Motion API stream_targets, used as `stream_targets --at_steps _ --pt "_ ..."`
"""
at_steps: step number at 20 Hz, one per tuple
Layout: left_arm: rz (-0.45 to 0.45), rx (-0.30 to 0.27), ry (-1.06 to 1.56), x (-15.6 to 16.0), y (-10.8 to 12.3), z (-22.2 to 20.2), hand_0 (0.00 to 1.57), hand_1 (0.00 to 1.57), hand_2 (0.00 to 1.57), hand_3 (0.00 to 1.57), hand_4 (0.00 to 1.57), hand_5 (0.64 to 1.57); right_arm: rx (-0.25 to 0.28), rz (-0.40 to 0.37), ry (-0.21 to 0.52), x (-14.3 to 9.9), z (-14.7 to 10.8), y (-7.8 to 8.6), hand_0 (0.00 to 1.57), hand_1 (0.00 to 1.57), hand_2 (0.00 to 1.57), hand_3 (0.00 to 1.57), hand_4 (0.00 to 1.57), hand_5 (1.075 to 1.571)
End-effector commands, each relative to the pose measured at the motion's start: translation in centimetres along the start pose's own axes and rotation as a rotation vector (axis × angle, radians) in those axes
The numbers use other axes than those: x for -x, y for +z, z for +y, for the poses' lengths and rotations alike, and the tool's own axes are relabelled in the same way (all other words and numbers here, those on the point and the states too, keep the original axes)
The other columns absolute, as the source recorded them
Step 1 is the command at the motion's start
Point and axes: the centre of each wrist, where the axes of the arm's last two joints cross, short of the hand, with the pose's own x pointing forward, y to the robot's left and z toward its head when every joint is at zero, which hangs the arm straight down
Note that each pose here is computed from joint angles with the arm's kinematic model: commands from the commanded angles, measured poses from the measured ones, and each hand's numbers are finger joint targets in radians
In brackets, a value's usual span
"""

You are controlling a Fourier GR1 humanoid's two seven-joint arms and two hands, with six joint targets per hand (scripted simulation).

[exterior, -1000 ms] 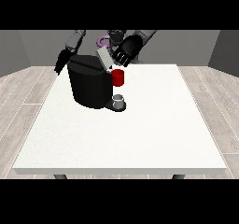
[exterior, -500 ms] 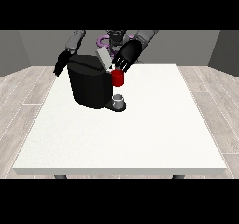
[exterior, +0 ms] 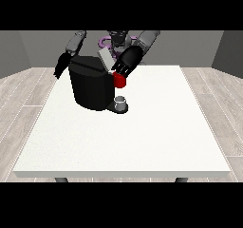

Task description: Insert the coffee pod into the coffee machine and close the lid

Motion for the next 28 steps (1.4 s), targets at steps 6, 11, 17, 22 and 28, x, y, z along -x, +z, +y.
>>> stream_targets --at_steps 6,11,17,22,28 --pt "0.007 -0.018 -0.006 -0.6 -0.2 0.3 1.22 1.22 1.26 1.21 0.38 1.571 -0.013 0.041 -0.005 1.1 -1.4 0.2 0.0 0.0 0.0 0.0 0.0 1.571" --pt "-0.049 -0.071 -0.041 -2.4 -0.6 0.8 1.2 1.2 1.22 1.17 0.36 1.571 0.04 -0.015 -0.002 -0.7 -0.5 -1.3 0.0 0.0 0.0 0.0 0.14 1.571" --pt "-0.007 -0.07 -0.109 -2.2 -0.5 0.8 1.23 1.23 1.24 1.16 0.0 1.571 0.038 0.018 0.017 -0.2 -2.3 -1.4 0.0 0.0 0.0 0.0 0.15 1.571" --pt "-0.015 -0.125 -0.21 -1.1 0.1 1.7 1.17 1.17 1.19 1.07 0.0 1.571 0.02 -0.062 0.006 -2.1 -0.5 -1.4 0.0 0.0 0.0 0.0 0.0 1.571" --pt "-0.015 -0.105 -0.176 1.8 0.8 0.8 1.11 1.11 1.14 1.02 0.0 1.571 0.005 -0.002 0.017 -1.2 -0.6 -0.4 0.0 0.0 0.0 0.0 0.0 1.571"
